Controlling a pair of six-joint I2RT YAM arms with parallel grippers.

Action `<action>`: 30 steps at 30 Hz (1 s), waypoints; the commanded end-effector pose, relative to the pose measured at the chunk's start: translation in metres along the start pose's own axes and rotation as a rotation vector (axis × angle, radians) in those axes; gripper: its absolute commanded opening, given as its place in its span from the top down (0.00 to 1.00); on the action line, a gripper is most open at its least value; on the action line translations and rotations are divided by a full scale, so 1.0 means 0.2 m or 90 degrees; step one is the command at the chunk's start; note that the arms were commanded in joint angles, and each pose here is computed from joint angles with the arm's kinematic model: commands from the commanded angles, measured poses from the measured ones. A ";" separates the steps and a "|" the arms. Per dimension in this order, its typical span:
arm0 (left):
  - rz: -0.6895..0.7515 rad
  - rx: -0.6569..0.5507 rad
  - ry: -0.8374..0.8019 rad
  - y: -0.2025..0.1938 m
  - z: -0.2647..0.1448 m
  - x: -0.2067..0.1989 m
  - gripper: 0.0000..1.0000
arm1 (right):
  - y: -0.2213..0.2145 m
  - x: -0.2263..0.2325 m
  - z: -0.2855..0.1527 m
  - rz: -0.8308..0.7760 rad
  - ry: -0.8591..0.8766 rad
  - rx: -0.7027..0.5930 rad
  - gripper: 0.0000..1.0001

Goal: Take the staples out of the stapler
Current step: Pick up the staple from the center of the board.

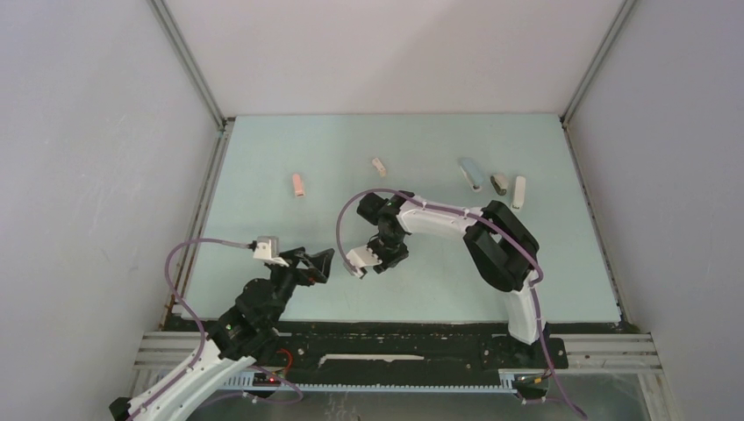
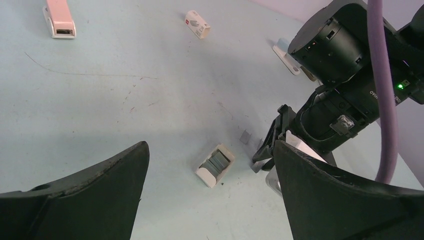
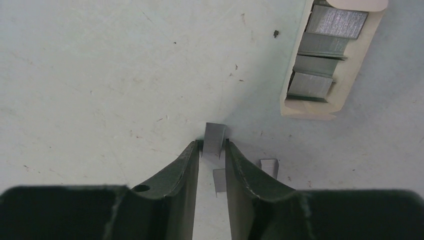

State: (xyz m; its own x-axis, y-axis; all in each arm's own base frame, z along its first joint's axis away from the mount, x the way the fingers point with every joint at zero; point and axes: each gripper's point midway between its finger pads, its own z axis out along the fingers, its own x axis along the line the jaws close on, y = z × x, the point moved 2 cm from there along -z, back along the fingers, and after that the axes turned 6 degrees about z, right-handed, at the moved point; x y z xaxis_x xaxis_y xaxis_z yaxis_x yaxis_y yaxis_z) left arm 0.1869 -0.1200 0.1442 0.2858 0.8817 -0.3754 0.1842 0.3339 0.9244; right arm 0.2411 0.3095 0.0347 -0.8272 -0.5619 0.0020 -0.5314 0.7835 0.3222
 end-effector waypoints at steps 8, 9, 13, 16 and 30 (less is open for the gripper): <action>-0.010 0.000 -0.038 -0.04 0.01 -0.04 0.00 | -0.03 0.00 0.07 0.097 -0.022 0.012 0.81; -0.013 -0.002 -0.048 -0.04 0.01 -0.05 0.00 | -0.03 0.00 0.07 0.110 -0.031 0.010 0.83; -0.021 -0.005 -0.091 -0.05 0.01 -0.10 0.00 | -0.03 0.02 0.05 0.156 -0.041 -0.016 0.88; -0.031 -0.023 -0.119 -0.03 0.00 -0.13 0.00 | -0.01 0.03 0.01 0.208 -0.047 -0.052 0.89; -0.090 -0.065 -0.226 -0.02 0.00 -0.26 0.00 | 0.10 0.18 -0.21 0.349 0.017 -0.249 0.91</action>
State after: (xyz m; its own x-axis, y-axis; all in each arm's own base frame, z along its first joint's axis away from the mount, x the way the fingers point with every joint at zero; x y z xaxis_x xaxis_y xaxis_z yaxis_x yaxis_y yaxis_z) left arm 0.1731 -0.1574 0.1621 0.5178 0.7330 -0.4412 0.1727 0.4155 0.8930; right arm 0.2169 0.2915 0.0470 -0.9646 -0.1631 0.2072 -0.0418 0.8705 0.4903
